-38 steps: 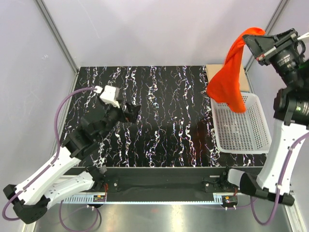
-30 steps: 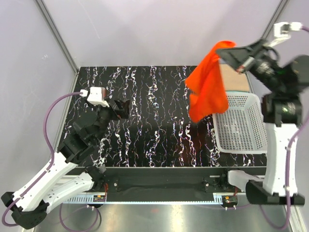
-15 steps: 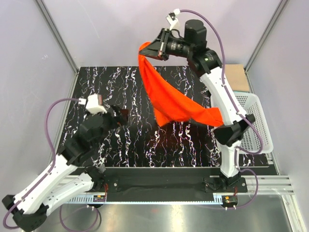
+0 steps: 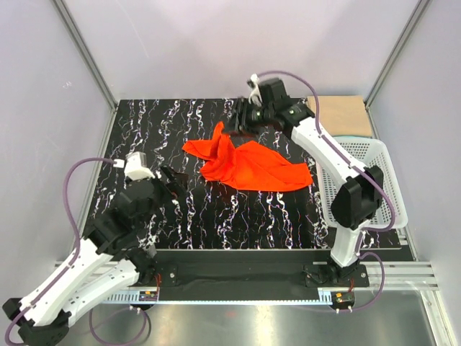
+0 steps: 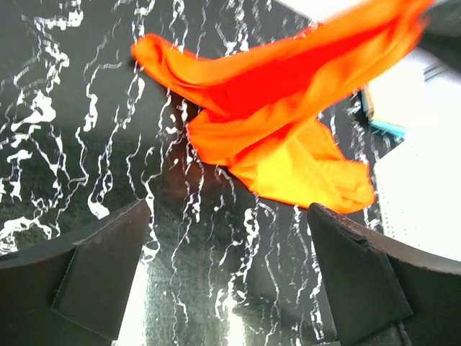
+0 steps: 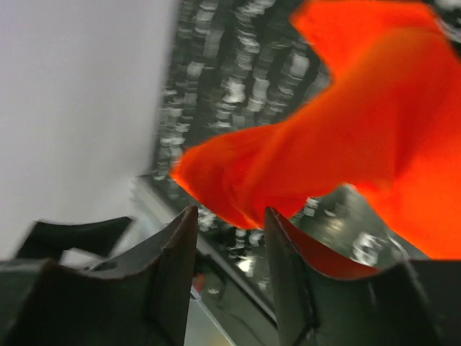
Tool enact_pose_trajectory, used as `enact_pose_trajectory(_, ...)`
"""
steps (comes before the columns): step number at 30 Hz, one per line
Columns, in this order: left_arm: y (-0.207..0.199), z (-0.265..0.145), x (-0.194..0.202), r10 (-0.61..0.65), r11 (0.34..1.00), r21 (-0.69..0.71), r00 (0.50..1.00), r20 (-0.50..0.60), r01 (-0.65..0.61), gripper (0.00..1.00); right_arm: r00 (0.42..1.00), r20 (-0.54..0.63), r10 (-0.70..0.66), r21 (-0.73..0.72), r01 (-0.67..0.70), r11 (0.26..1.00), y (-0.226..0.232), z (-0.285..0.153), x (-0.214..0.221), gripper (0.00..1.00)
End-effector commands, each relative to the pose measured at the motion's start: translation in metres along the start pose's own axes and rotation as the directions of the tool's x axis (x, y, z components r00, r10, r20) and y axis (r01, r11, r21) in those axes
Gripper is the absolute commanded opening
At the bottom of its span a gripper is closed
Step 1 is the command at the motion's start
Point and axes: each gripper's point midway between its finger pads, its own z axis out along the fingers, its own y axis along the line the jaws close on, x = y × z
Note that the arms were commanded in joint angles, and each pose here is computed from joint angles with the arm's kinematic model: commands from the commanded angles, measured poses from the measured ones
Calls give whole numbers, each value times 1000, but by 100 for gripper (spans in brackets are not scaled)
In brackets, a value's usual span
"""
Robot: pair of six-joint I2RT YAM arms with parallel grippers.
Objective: Fold and stack the t-shirts
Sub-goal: Move the tshirt to the center of the board
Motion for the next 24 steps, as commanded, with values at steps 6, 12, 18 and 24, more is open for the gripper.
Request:
enact_pose_trajectory(6,-26,35,15,35,999,23,997,-62,-34,99,992,81,-91,686,11,728,-163,-89,34,52)
enact_pose_trajectory(12,-53,96,53,148,989,33,970,-192,-145,98,998,39,-47,702,6,712,-202,-112,68,53)
enact_pose_trajectory(18,-90,154,102,246,969,120,901,-356,-218,95,992,72,-106,737,19,676,-186,-152,64,52)
enact_pose_trajectory(24,-126,199,136,233,972,136,835,-499,-190,91,979,137,-152,741,0,671,-170,-186,64,53)
